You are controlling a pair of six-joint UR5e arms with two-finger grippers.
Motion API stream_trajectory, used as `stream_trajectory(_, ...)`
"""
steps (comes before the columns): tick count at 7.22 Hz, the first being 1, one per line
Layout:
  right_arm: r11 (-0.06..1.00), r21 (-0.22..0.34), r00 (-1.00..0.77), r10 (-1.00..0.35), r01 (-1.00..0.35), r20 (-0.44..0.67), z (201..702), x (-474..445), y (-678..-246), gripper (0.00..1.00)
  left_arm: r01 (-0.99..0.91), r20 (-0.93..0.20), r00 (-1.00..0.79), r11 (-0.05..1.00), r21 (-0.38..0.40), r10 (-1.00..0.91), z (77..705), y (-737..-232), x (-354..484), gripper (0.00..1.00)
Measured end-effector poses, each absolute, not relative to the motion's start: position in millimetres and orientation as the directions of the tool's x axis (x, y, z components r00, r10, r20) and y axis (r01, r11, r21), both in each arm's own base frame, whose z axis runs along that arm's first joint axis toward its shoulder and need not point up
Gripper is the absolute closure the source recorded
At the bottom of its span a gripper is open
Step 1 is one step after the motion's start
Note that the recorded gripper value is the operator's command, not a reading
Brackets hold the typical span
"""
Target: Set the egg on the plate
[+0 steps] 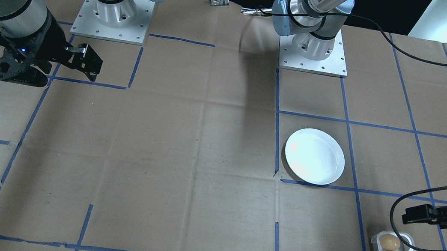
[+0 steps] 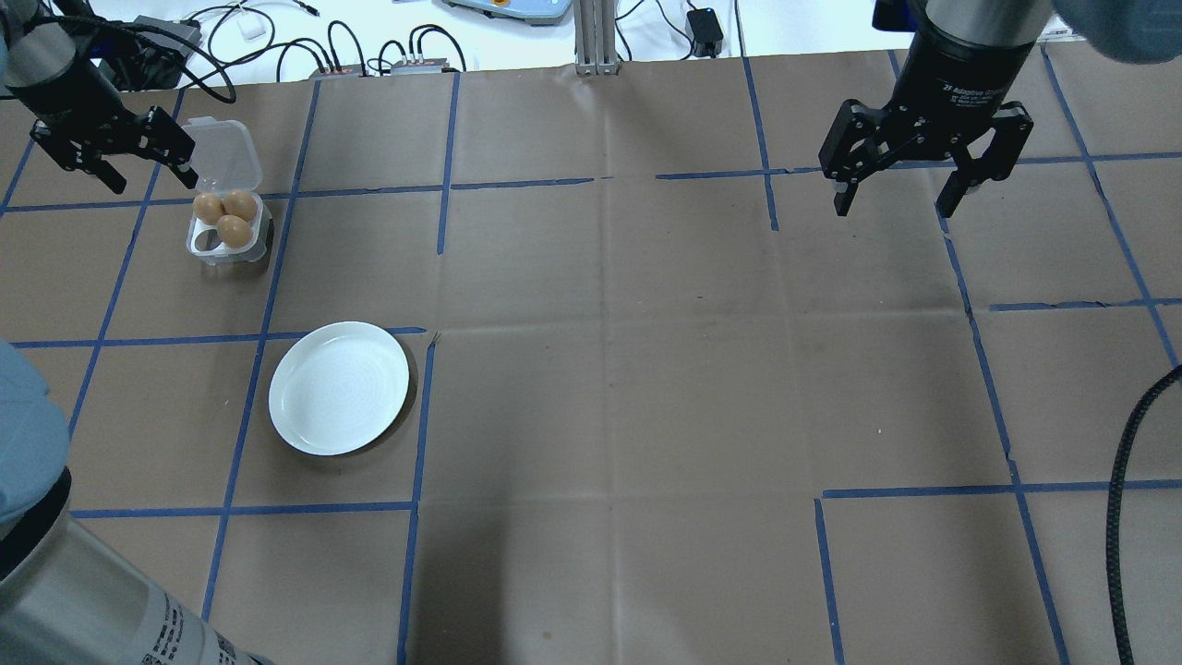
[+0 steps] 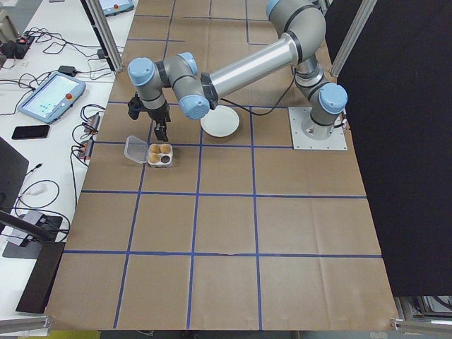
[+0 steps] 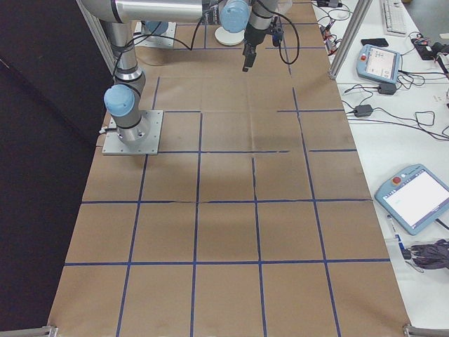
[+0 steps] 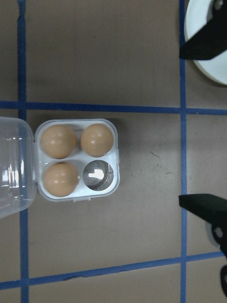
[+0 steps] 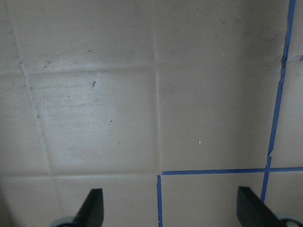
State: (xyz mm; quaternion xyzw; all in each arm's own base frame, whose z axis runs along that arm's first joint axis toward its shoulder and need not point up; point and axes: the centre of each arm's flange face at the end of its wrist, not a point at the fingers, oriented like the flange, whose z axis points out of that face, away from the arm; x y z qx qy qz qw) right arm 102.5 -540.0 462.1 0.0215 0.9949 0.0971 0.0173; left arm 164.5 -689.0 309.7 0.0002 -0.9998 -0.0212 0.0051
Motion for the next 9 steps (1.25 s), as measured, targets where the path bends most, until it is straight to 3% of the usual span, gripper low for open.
stream_trajectory(2,0.980,0.194,-0.998,0.046,0.039,-0.030,462.1,102.5,-540.0,0.00,0.000,-0.004,-1.000,1.000,0.012,0.000,261.3,-700.5,168.1,0.01)
stream_trajectory(4,0.980,0.194,-0.998,0.046,0.039,-0.030,462.2,102.4,-540.0,0.00,0.001,0.002,-1.000,1.000,0.029,0.001,228.5,-703.8,162.8,0.01)
stream_trajectory(9,0.980,0.194,-0.998,0.046,0.039,-0.030,462.1,102.4,-540.0,0.00,-0.012,0.000,-1.000,1.000,0.028,-0.012,213.4,-702.9,159.6,0.35)
